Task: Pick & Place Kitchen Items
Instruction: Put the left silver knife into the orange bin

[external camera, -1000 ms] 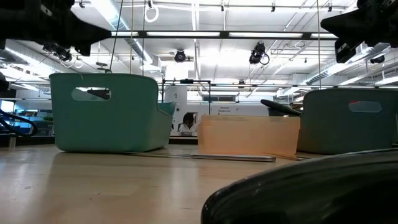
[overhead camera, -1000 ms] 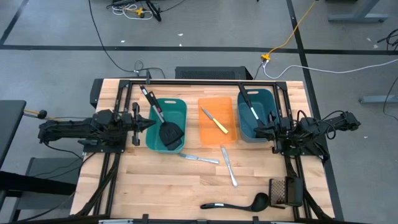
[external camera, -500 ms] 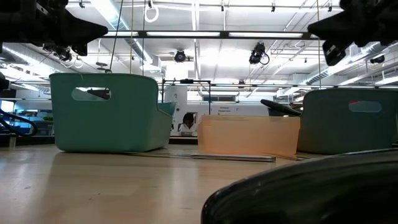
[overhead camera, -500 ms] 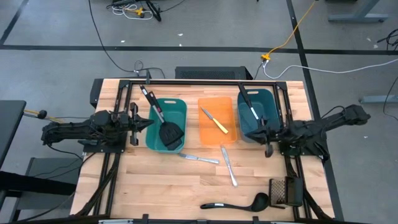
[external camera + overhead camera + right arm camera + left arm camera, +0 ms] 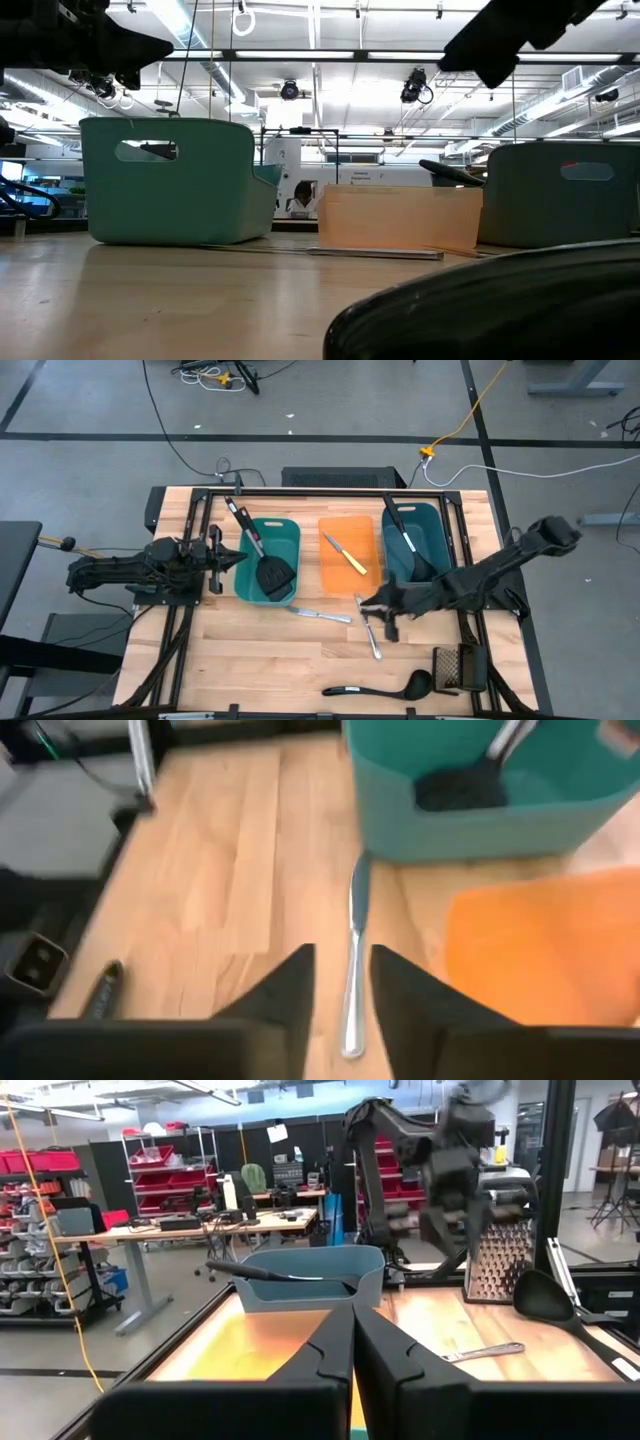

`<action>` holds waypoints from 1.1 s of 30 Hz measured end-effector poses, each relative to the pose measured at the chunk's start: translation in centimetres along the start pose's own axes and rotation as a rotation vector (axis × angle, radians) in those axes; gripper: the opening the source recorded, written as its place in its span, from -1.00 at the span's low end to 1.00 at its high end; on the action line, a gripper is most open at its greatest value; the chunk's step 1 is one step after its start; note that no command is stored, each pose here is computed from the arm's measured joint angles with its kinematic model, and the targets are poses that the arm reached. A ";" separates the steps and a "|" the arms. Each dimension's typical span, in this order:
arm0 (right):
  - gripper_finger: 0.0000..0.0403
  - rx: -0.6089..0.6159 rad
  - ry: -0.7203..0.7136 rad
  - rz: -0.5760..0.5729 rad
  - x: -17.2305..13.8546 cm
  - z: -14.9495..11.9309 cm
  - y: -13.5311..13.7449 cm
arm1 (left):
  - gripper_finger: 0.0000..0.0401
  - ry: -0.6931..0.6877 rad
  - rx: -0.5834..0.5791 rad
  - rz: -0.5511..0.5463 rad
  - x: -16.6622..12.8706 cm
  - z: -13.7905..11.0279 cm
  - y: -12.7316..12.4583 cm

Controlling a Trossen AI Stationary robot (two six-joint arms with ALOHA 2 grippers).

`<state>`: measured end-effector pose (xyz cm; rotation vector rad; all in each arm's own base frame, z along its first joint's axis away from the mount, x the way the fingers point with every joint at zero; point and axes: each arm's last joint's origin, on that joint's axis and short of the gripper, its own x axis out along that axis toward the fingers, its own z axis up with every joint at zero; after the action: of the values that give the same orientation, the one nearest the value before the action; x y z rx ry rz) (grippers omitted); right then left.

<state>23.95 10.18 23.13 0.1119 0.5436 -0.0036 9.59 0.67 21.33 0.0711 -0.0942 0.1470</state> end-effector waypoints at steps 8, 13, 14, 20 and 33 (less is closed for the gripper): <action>-0.16 -0.045 0.113 -0.129 5.3 -0.3 2.7 | -0.91 -0.011 -0.010 0.001 0.0 0.1 0.0; -0.16 -0.053 0.179 -0.174 7.7 -1.3 3.0 | -0.94 -0.010 -0.011 0.000 0.0 0.1 0.0; -0.16 -0.052 0.192 -0.175 8.1 -1.6 2.9 | -0.94 -0.010 -0.011 0.000 0.0 0.1 0.0; -0.11 -0.012 0.241 -0.193 9.7 -2.7 2.5 | -0.94 -0.011 -0.005 -0.003 0.0 0.1 0.0; -0.01 -0.016 0.295 -0.199 11.1 -4.3 2.5 | -0.92 -0.011 0.000 -0.002 0.0 0.1 0.0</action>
<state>31.29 13.37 13.97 0.0423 0.8476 -0.1786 9.58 0.67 21.43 0.0724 -0.1047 0.1447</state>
